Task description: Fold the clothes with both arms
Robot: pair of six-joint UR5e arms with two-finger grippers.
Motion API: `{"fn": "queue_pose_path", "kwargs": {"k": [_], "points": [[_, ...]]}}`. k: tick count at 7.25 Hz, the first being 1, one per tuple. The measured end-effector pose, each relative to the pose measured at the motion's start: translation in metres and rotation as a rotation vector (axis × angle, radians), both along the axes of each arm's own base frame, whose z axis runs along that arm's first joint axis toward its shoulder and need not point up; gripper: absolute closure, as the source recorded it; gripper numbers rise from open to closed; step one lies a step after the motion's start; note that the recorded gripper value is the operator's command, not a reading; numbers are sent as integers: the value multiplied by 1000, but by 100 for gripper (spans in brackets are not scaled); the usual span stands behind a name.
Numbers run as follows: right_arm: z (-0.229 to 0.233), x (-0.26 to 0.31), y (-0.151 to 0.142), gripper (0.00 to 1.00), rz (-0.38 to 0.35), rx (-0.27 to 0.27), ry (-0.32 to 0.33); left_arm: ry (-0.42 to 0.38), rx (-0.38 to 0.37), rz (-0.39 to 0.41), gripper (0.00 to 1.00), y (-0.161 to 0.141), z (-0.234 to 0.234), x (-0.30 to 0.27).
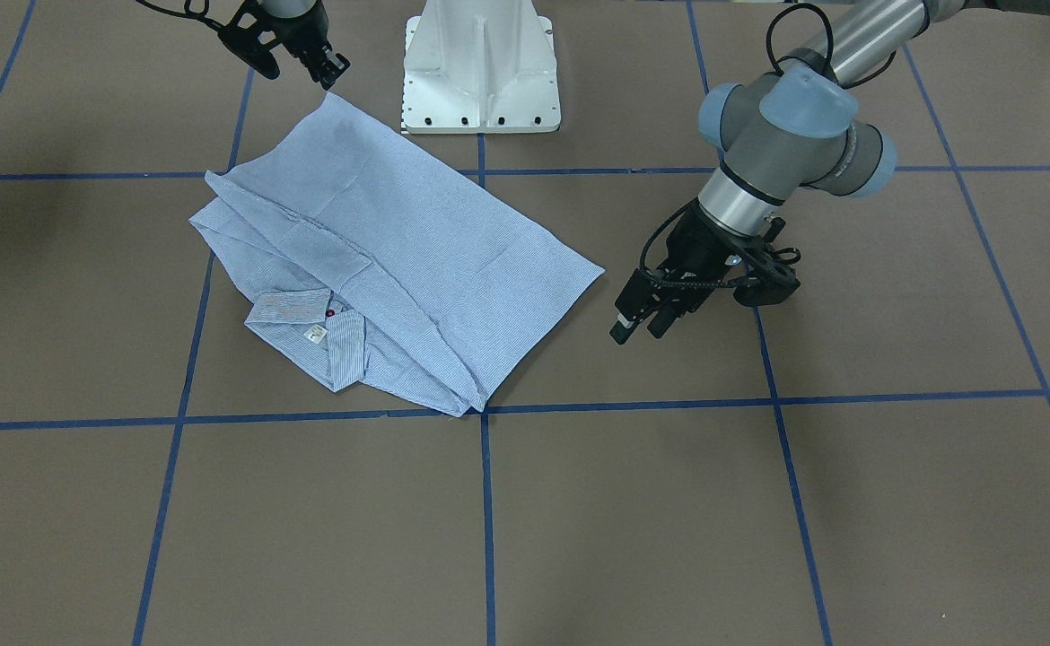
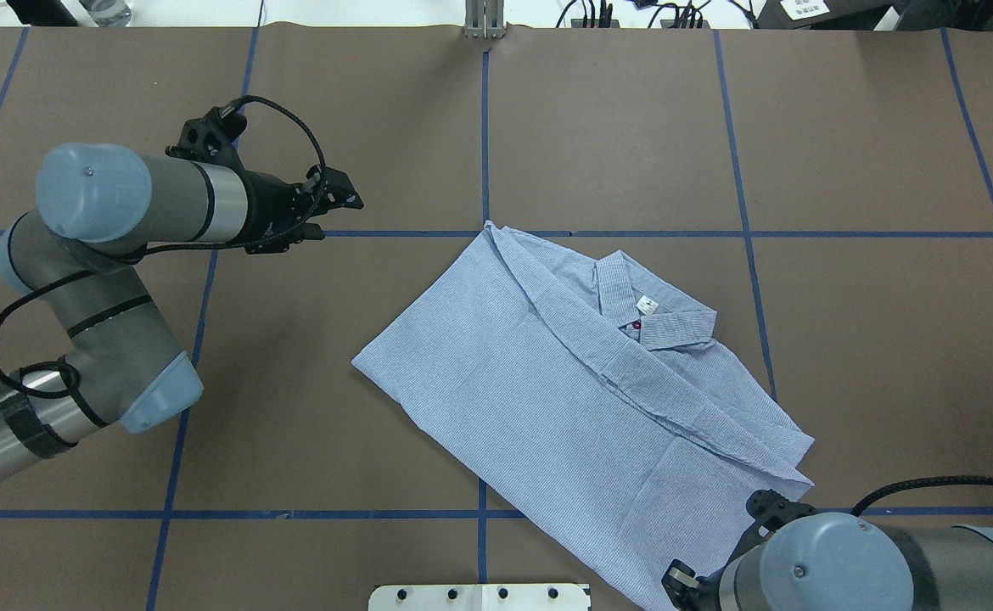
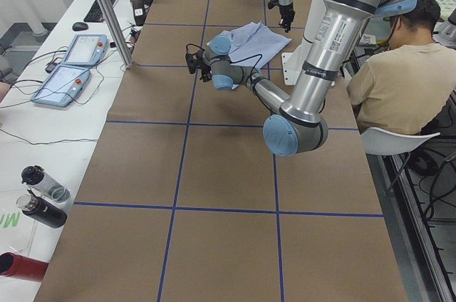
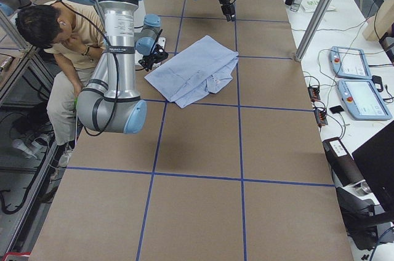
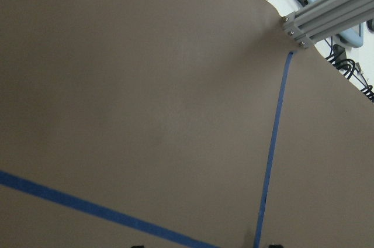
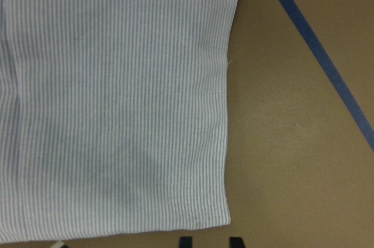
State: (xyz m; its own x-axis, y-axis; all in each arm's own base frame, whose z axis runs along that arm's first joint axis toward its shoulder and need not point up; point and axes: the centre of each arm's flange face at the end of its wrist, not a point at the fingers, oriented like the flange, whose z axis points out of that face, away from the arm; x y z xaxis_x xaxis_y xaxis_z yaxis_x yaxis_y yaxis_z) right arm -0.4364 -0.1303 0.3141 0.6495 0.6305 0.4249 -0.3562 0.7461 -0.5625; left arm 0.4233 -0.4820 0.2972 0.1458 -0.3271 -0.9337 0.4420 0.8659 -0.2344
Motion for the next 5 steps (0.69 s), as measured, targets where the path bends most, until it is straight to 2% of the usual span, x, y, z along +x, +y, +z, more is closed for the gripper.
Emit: {"fn": "queue_pose_path", "kwargs": {"k": [1, 2, 4, 5], "points": [[-3, 5, -8, 0, 29, -10, -1, 5, -49, 35, 21, 31, -9, 11], [-6, 14, -30, 0, 87, -18, -5, 0, -99, 63, 21, 62, -18, 26], [-21, 37, -93, 0, 230, -14, -41, -43, -139, 82, 24, 106, -6, 58], [-35, 47, -124, 0, 297, -4, -72, -59, -144, 85, 26, 113, 0, 68]]}}
